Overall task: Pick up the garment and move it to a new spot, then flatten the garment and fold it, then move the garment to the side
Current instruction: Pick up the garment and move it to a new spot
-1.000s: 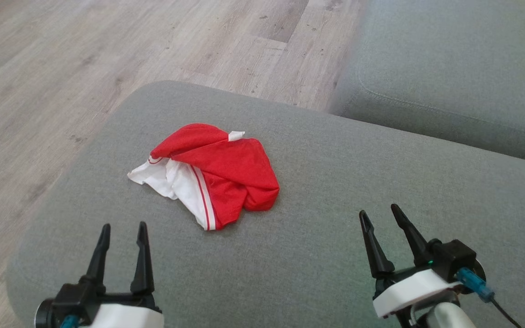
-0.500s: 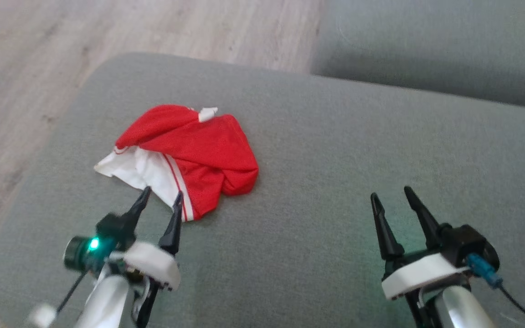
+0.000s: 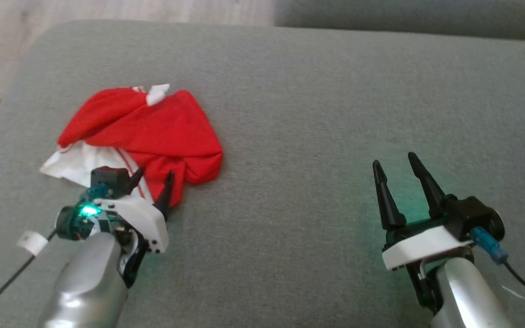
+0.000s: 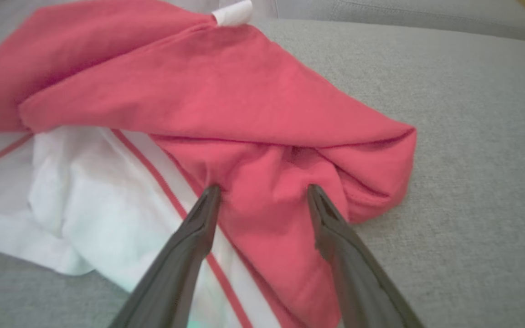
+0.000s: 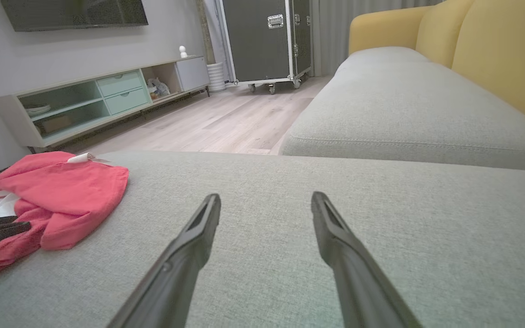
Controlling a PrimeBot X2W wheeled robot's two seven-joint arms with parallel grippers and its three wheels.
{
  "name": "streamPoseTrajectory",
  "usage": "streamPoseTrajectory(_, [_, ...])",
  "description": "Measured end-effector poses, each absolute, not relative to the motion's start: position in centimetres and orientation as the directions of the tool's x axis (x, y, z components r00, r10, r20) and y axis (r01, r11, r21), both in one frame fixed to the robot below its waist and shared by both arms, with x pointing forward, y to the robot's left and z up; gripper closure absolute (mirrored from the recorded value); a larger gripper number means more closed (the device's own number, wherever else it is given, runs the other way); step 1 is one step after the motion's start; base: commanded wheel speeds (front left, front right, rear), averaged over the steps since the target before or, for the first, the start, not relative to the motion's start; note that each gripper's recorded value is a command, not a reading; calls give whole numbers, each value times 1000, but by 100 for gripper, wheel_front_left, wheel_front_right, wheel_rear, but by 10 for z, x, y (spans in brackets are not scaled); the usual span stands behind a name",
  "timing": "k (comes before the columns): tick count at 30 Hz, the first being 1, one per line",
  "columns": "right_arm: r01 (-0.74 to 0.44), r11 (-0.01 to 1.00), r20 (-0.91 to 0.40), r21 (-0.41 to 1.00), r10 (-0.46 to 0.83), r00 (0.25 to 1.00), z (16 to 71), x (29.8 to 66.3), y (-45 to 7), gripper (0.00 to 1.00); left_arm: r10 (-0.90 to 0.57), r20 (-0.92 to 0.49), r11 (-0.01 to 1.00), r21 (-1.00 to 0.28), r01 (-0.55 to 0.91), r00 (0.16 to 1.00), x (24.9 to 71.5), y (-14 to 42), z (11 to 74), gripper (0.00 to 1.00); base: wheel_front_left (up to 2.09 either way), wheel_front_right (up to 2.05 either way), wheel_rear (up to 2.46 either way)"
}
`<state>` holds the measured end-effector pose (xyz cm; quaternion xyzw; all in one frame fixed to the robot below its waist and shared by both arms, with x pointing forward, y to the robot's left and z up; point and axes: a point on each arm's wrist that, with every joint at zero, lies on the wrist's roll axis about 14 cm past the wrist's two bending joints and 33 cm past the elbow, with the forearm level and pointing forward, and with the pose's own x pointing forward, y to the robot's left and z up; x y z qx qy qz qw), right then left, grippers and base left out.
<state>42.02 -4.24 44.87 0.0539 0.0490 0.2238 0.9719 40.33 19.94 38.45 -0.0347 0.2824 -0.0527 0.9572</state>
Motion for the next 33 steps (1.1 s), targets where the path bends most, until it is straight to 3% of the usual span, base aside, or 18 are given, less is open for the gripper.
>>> streamPoseTrajectory(4, [-409, 904, -75, 127, 420, 904, 447, 424, -50, 0, -127, -571, 991, -104, 81, 811, 408, 197, 373, 0, 0, 0, 0])
streamPoseTrajectory(5, [-404, 906, -76, 126, 414, 907, 446, 424, -52, 0, -132, -578, 991, -108, 85, 805, 409, 195, 371, 28, 0, 0, 0])
streamPoseTrajectory(6, [-398, 908, -78, 126, 409, 909, 446, 424, -55, 0, -141, -574, 989, -109, 95, 806, 411, 192, 370, 100, 0, 0, 0])
streamPoseTrajectory(10, [-380, 917, -84, 123, 391, 917, 444, 422, -62, 0, -185, -503, 982, -122, 142, 844, 425, 176, 380, 100, 0, 0, 0])
streamPoseTrajectory(15, [-369, 922, -70, 116, 378, 923, 451, 419, -68, 0, -254, -307, 967, -106, 232, 917, 449, 152, 423, 100, 0, 0, 0])
streamPoseTrajectory(19, [-355, 929, -58, 107, 363, 930, 457, 415, -74, 0, -358, -172, 934, -70, 351, 918, 462, 117, 460, 100, 0, 0, 0])
streamPoseTrajectory(26, [-300, 947, -43, 110, 307, 951, 464, 410, -95, 0, -589, -3, 807, 43, 589, 808, 461, 27, 515, 100, 0, 0, 0])
streamPoseTrajectory(33, [-230, 967, -46, 108, 236, 971, 465, 405, -121, 0, -763, 25, 646, 62, 761, 646, 436, -60, 520, 100, 0, 0, 0])
